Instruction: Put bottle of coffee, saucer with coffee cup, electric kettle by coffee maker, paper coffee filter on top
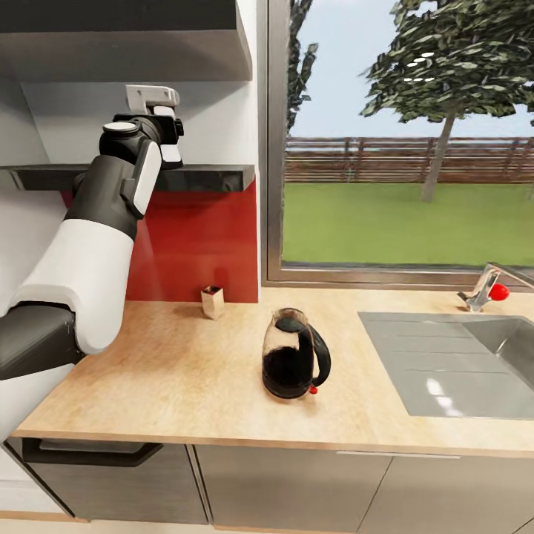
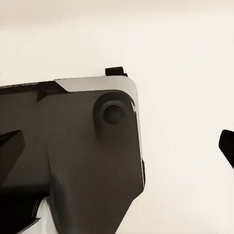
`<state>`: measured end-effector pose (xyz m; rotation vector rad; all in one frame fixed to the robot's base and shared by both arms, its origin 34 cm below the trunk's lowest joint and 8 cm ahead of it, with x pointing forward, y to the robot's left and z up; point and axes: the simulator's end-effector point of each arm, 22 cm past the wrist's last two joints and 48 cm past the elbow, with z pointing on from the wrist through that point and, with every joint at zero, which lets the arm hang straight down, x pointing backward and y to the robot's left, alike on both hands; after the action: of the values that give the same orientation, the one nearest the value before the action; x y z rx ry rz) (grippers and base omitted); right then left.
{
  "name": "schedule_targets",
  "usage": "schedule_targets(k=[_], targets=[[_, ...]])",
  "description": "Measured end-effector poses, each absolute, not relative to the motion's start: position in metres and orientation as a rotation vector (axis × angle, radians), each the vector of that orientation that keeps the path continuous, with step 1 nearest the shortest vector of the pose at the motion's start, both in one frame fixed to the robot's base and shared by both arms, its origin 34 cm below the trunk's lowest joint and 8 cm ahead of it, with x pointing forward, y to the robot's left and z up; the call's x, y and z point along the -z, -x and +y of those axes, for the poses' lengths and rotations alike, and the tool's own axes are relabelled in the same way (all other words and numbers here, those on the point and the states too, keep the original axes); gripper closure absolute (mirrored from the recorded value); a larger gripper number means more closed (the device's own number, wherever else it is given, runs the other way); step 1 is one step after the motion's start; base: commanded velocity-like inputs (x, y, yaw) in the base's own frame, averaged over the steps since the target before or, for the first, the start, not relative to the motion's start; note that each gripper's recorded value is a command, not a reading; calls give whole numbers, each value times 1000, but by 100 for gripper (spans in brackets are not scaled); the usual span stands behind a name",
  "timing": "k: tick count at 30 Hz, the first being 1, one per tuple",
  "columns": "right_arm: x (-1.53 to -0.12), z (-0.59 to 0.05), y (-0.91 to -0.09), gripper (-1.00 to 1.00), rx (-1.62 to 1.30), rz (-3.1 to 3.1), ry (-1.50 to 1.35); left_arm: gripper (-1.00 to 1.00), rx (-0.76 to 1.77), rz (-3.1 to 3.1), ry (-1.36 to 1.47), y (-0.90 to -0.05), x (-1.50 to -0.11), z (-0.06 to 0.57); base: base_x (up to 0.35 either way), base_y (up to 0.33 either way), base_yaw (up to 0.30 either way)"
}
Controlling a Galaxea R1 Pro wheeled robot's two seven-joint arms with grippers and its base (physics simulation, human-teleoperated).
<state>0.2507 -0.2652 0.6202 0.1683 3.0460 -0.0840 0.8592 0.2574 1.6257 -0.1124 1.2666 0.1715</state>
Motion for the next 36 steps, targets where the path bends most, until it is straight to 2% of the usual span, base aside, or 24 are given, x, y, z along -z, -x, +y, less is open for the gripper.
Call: schedule_targets(k=[28, 29, 36], targets=[[-620, -265, -251, -100, 84, 3046, -168, -100, -194, 1294, 123, -865, -1600, 273, 37, 0, 0], [-620, -265, -251, -100, 84, 3046, -168, 100, -194, 1290, 123, -864, -1602, 273, 0, 0, 0], [-620, -265, -251, -100, 84, 3046, -168, 100, -193, 1277, 123, -861, -1607, 272, 0, 0, 0]])
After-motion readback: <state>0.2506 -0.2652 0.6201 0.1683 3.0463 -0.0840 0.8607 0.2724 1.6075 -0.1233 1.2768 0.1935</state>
